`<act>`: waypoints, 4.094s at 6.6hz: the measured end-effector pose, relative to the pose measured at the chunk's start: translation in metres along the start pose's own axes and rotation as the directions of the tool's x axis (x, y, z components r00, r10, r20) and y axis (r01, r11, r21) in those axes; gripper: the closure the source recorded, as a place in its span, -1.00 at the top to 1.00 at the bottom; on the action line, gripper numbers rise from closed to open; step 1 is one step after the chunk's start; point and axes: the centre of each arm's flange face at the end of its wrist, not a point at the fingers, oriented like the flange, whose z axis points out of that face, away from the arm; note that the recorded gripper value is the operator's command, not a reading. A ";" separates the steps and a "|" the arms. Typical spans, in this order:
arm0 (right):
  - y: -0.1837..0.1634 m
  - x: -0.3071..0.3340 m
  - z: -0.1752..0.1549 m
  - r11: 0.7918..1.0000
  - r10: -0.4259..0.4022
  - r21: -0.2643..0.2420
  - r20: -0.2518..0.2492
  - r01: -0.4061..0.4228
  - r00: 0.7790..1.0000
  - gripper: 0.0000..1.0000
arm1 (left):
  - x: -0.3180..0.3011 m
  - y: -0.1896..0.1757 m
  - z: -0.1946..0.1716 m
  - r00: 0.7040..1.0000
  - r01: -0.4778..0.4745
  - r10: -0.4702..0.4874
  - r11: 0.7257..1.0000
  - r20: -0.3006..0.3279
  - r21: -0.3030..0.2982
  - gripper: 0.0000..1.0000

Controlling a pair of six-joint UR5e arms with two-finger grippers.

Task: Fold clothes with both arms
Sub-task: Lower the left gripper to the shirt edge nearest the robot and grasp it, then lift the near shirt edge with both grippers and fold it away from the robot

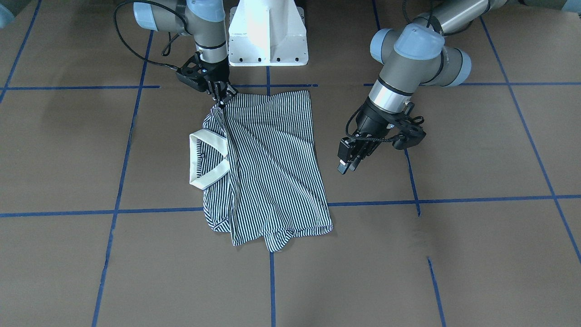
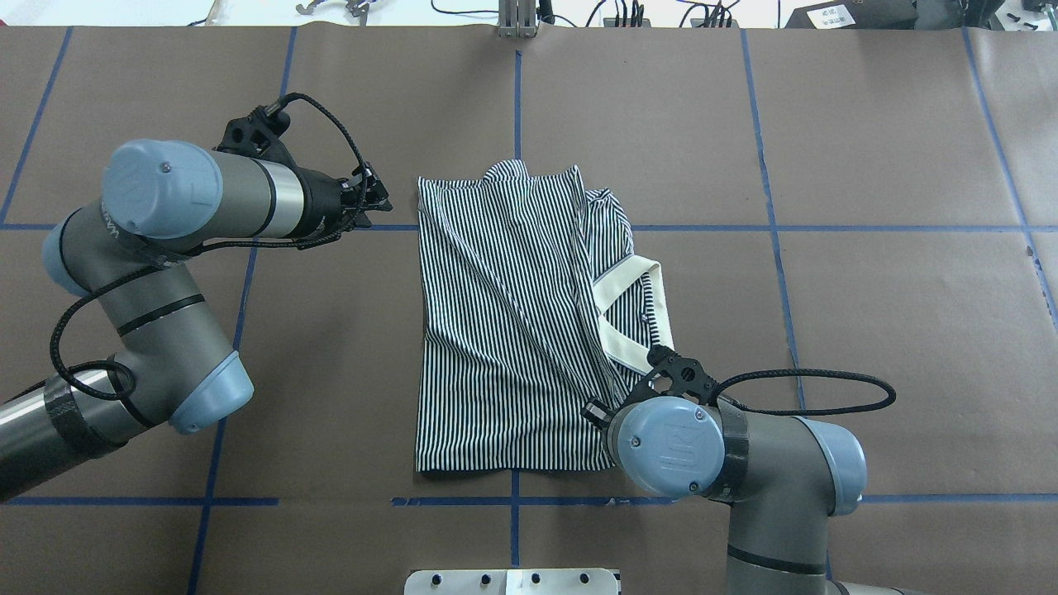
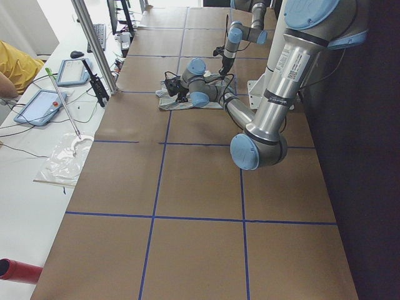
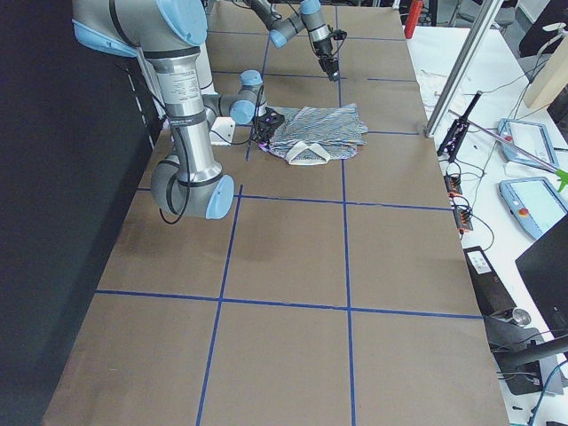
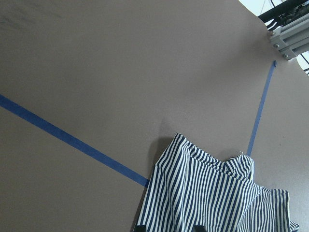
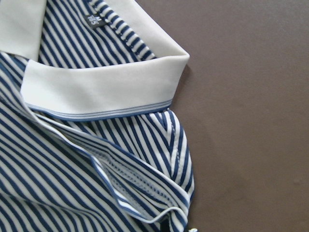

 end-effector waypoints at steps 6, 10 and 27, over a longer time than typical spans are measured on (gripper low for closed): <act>-0.004 0.001 -0.018 1.000 0.005 -0.018 0.018 -0.004 1.000 -1.00 | -0.039 0.185 -0.040 0.987 0.127 -0.115 0.985 0.109 -0.116 0.03; -0.003 0.000 -0.018 1.000 0.004 -0.019 0.018 -0.003 1.000 -1.00 | -0.084 0.277 -0.024 0.960 0.123 -0.089 0.986 0.265 -0.114 0.09; -0.009 0.008 -0.044 1.000 0.007 -0.024 0.025 -0.007 1.000 -1.00 | -0.027 0.273 -0.089 0.974 0.124 -0.096 0.983 0.205 -0.132 -1.00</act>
